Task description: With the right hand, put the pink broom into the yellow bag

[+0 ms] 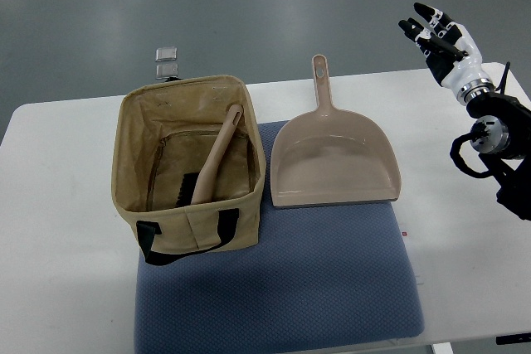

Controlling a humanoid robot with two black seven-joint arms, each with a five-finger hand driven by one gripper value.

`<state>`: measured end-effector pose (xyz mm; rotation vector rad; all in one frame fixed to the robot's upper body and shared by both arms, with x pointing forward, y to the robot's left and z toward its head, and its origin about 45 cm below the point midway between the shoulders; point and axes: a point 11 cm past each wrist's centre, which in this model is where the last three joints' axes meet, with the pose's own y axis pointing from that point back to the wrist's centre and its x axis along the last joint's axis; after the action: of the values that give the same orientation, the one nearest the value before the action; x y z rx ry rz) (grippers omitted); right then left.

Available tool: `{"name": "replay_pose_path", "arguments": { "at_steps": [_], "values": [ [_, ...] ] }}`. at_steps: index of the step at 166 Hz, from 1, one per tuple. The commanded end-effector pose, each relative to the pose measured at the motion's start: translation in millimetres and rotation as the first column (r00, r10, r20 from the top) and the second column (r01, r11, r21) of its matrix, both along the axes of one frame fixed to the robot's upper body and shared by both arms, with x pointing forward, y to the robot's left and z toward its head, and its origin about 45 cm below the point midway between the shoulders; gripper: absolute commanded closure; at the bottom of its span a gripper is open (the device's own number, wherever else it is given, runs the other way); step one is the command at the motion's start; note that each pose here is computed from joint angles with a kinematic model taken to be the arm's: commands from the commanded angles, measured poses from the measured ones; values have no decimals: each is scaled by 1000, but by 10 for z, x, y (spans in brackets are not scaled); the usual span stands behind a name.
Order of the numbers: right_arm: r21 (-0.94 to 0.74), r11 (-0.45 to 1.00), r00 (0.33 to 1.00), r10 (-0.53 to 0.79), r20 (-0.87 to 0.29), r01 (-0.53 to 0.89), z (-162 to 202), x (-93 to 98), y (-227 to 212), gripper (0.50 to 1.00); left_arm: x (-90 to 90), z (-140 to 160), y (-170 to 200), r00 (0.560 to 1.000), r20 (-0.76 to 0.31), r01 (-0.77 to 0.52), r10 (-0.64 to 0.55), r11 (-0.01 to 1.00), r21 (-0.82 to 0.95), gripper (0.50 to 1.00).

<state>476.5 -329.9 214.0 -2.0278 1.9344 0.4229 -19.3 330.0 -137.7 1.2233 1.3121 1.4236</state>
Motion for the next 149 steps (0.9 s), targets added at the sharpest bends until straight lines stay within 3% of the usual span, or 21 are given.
{"name": "replay_pose_path", "arguments": {
  "at_steps": [1,149],
  "values": [
    [44,999,1000,5,-7,-4,-84,-7,177,570,0,0,0,1000,0,0,0,1000,0,500],
    [41,998,998,38,56,-40,-147,-77,264,570,0,0,0,1000,0,0,0,1000,0,500]
  ]
}}
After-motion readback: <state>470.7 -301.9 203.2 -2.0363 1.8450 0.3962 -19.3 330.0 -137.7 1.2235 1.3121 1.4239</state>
